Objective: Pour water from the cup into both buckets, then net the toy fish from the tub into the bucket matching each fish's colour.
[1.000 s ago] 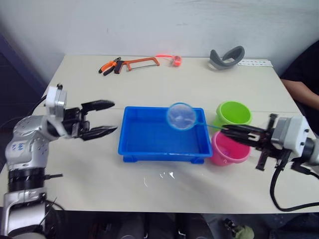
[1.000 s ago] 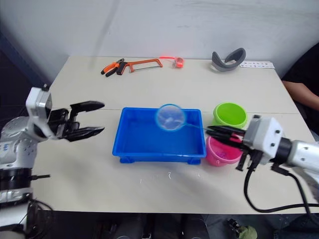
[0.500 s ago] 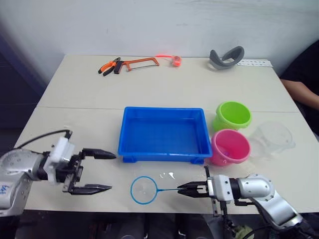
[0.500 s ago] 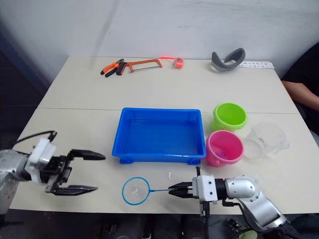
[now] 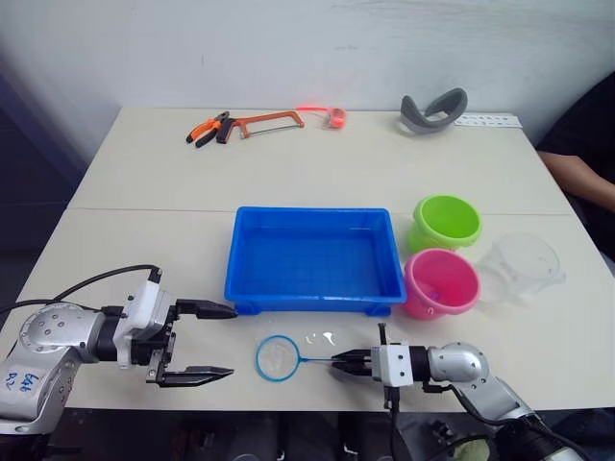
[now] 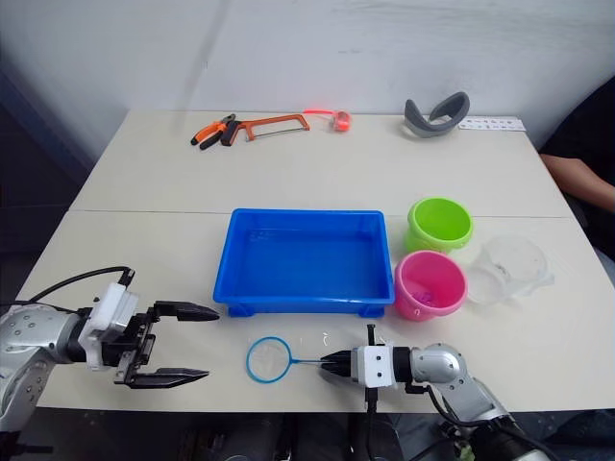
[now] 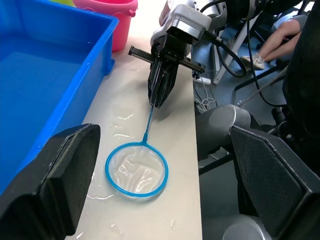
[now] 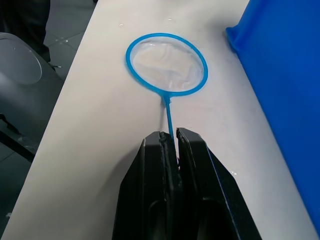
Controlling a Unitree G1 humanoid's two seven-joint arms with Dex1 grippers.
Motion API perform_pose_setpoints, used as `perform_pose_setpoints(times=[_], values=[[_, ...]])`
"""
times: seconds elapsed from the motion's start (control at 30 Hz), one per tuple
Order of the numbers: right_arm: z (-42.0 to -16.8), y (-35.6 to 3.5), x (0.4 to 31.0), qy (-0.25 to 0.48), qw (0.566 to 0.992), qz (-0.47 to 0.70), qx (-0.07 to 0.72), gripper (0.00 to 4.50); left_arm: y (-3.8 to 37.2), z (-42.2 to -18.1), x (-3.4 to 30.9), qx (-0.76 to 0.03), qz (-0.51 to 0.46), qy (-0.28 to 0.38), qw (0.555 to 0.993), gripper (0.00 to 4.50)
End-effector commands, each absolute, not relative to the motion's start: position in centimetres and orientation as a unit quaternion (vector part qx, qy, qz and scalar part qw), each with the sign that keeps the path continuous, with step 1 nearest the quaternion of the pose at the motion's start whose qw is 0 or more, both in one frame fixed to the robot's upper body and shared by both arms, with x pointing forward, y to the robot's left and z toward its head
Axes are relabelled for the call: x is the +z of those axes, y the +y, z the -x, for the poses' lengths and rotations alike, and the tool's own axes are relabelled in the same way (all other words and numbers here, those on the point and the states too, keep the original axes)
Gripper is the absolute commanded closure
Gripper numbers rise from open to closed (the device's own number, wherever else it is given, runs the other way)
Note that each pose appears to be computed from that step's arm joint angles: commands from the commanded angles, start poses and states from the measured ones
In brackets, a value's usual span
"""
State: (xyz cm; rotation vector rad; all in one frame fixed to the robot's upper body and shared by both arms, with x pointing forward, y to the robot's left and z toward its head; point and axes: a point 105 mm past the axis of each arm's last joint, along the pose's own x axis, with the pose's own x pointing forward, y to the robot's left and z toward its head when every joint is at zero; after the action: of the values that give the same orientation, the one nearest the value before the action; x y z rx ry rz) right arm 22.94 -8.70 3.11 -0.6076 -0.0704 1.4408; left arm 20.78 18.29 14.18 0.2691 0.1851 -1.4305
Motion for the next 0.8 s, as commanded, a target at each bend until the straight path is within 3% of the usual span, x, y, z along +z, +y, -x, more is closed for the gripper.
perform_pose_setpoints(times=[0.03,0.13,0.27,0.47,0.57,0.8], values=[[-23.3,-9.3,2.8,-0.018,0.722,0.253,0.644,3.41,18.2,-20.9,14.2,-0.658,-0.13,0.085,0.737,0.0],[-23.6,-9.9,3.5,-0.026,0.718,0.262,0.644,1.99,18.1,-20.9,14.0,-0.662,-0.126,0.091,0.733,0.0],[-22.1,-10.6,4.9,-0.038,0.701,0.259,0.664,0.13,18.5,-20.9,13.9,-0.658,-0.123,0.098,0.736,0.0],[-19.1,-12.9,8.8,-0.033,0.709,0.236,0.663,0.02,20.2,-21.4,13.5,-0.609,-0.114,0.107,0.778,0.0],[-17.8,-14.6,11.1,-0.023,0.73,0.242,0.639,0.02,22.5,-21.7,12.7,-0.543,-0.139,0.119,0.819,0.0],[-17.4,-20.1,15.5,0.004,0.798,0.264,0.542,0.02,27.3,-21.0,11.1,-0.448,-0.159,0.137,0.869,0.0]])
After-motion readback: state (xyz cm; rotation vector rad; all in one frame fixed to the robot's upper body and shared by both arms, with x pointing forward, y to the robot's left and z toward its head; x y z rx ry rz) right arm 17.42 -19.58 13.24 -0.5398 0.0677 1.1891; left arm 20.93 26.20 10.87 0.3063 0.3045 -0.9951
